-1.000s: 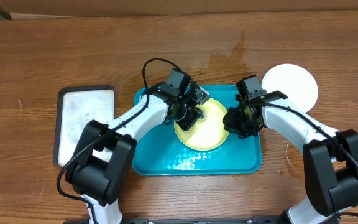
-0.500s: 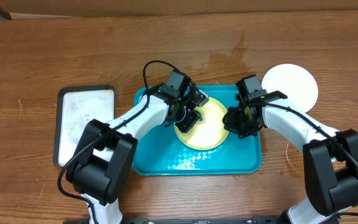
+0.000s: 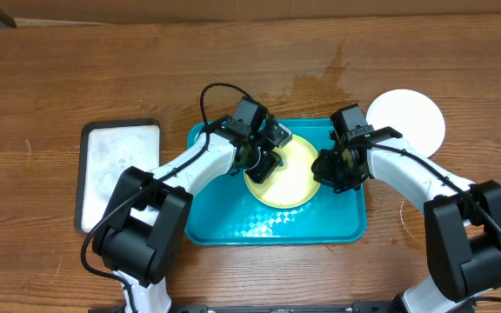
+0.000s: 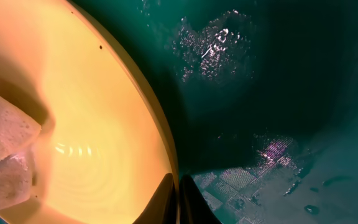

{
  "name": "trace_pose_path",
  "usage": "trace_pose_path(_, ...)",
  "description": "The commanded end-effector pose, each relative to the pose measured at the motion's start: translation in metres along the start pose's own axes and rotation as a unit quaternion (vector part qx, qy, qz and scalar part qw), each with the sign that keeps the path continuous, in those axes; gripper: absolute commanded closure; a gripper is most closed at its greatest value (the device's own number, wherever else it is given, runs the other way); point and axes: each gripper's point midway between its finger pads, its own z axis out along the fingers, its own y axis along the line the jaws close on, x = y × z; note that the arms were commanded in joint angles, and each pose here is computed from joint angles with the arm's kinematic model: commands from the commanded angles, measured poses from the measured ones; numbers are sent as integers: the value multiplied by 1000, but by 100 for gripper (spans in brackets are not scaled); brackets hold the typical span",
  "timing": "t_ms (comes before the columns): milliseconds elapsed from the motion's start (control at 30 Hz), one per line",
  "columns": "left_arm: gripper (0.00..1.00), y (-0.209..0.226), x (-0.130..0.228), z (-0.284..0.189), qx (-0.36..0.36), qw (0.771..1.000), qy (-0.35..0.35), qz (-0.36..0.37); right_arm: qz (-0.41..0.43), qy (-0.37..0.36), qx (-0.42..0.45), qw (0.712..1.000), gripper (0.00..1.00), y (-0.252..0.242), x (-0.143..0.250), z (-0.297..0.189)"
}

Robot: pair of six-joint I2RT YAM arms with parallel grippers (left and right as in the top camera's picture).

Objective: Clean dirty plates on tray and stack at the side
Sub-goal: 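Scrub the yellow plate's sauce smear with the sponge in the left gripper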

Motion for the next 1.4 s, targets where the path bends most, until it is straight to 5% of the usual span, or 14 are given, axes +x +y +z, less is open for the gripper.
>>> trace_pose_path(0, 96, -6, -2, 6, 14, 1000, 1, 19, 0, 4, 3, 1000, 96, -1, 3, 3)
trace_pose_path(433, 96, -10, 16, 5, 22, 999, 37, 9, 1, 4, 2, 1000, 96, -1, 2, 3)
trace_pose_path(967, 96, 17, 38, 28, -49, 998, 27, 22, 5, 2, 1, 1000, 96, 0, 1, 3)
trace_pose_path(1367, 96, 36, 15, 25, -101, 994, -14, 34, 5, 2, 1, 1000, 96, 0, 1, 3)
